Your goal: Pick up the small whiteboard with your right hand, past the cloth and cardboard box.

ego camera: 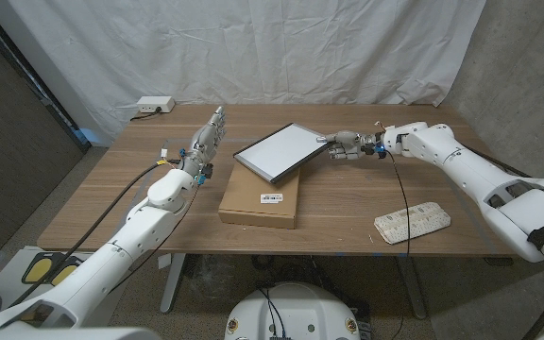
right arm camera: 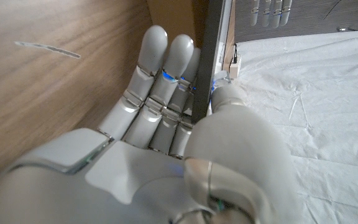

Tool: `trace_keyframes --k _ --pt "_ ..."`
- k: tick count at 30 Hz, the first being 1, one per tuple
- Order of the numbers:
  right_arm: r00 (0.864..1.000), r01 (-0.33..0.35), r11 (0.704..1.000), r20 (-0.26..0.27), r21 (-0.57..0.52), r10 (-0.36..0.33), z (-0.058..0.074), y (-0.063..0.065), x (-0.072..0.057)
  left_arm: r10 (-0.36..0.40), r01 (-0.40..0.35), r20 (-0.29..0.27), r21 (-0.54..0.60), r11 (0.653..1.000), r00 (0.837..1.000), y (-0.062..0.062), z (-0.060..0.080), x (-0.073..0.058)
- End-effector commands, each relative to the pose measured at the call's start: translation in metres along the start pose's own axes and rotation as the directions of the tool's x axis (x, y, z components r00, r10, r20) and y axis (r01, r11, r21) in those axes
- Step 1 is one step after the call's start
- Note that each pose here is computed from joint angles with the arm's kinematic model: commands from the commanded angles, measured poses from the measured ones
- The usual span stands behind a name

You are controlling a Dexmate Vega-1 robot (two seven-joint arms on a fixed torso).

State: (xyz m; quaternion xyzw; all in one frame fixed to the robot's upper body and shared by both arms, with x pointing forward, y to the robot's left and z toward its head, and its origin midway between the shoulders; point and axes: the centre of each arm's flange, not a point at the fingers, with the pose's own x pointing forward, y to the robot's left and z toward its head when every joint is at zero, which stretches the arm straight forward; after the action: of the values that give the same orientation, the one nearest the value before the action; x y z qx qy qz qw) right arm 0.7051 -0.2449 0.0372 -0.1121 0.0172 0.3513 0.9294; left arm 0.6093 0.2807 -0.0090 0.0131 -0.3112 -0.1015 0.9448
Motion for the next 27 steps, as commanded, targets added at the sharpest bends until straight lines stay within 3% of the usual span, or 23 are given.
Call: trace_keyframes --k 1,11,27 --pt "0.999 -0.011 0.999 0.050 0.040 0.009 -0.004 -0.001 -0.004 0.000 0.000 -0.002 0.009 1.000 1.000 0.001 0.004 0.001" --pt "0.997 -0.010 0.998 0.081 0.062 0.005 -0.006 -0.001 -0.009 -0.005 0.005 0.002 0.018 1.000 1.000 0.001 0.008 0.002" --pt "0.994 0.007 0.999 0.105 0.041 -0.011 0.010 0.001 -0.019 -0.005 0.005 0.007 0.020 1.000 1.000 0.004 0.011 0.000"
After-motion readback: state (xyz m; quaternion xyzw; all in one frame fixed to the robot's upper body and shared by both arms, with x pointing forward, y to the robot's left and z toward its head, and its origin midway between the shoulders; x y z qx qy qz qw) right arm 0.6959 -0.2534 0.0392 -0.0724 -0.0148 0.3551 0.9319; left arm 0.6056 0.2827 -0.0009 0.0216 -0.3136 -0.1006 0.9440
